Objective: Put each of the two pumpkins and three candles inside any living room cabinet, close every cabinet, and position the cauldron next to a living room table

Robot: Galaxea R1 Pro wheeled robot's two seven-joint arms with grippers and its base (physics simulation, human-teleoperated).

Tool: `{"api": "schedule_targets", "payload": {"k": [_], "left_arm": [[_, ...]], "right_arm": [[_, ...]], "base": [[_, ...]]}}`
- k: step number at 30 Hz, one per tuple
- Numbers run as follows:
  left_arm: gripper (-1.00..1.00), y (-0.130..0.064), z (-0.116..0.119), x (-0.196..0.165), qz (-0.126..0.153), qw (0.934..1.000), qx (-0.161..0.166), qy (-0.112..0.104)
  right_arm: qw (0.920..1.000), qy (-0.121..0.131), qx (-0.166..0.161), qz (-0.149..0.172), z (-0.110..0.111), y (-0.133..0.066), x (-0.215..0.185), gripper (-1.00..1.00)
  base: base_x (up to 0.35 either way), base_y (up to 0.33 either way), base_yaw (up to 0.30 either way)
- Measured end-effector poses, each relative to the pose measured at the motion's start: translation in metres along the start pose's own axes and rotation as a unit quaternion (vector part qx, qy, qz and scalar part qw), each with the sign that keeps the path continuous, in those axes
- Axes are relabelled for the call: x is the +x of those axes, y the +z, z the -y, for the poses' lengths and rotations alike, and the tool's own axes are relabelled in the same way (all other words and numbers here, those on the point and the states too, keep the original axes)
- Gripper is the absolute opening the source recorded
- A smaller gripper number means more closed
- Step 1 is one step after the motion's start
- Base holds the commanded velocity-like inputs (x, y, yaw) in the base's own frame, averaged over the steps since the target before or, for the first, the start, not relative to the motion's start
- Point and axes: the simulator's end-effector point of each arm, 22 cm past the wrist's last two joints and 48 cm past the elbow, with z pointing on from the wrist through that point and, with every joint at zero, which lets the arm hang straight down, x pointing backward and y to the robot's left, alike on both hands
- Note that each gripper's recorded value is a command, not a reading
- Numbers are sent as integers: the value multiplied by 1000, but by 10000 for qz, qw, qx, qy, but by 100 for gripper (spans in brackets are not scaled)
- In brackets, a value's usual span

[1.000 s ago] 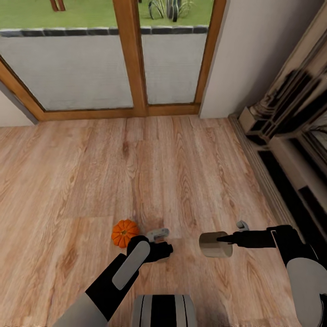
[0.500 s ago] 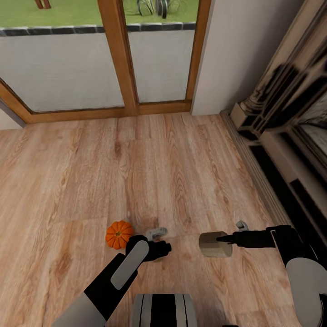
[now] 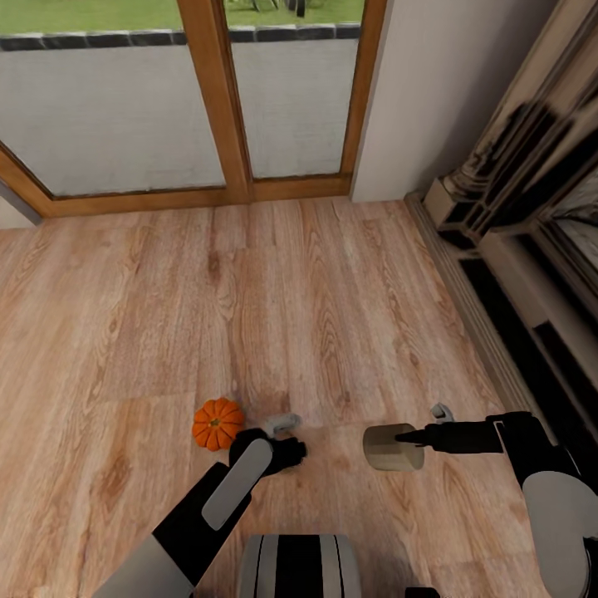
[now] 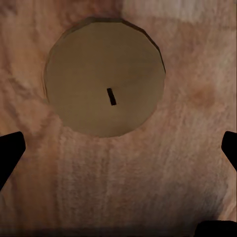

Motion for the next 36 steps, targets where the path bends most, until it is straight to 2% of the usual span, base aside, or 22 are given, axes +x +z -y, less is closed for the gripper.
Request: {"api": "schedule_targets", "payload": {"k": [3,7,14,20,29,36], "left_arm": [[100,-4,-14,-12,220,9991,-355,91],[100,-4,-20,-16,299,9984,-475,115],[100,3,-18,-13,250,9987,-424,111],[100,15,-11,-5,124,9996,-215,105],[100,31,-15,2,24,9998,-219,-7],[100,30,-16,2,32,9997,-222,-8]], "right_arm": [[10000,8,3,-21,1,2,2,-100],[10000,42,3,-42,5,4,4,-100],[9999,106,8,-103,11,10,9,-100],[9996,199,7,-185,20,18,17,-100],[9990,335,9,-300,33,28,28,-100],[9990,339,6,-297,33,28,28,-100]], "base": [[0,0,0],[0,0,0],[0,0,0],[0,0,0],[0,0,0],[2,0,0]]}}
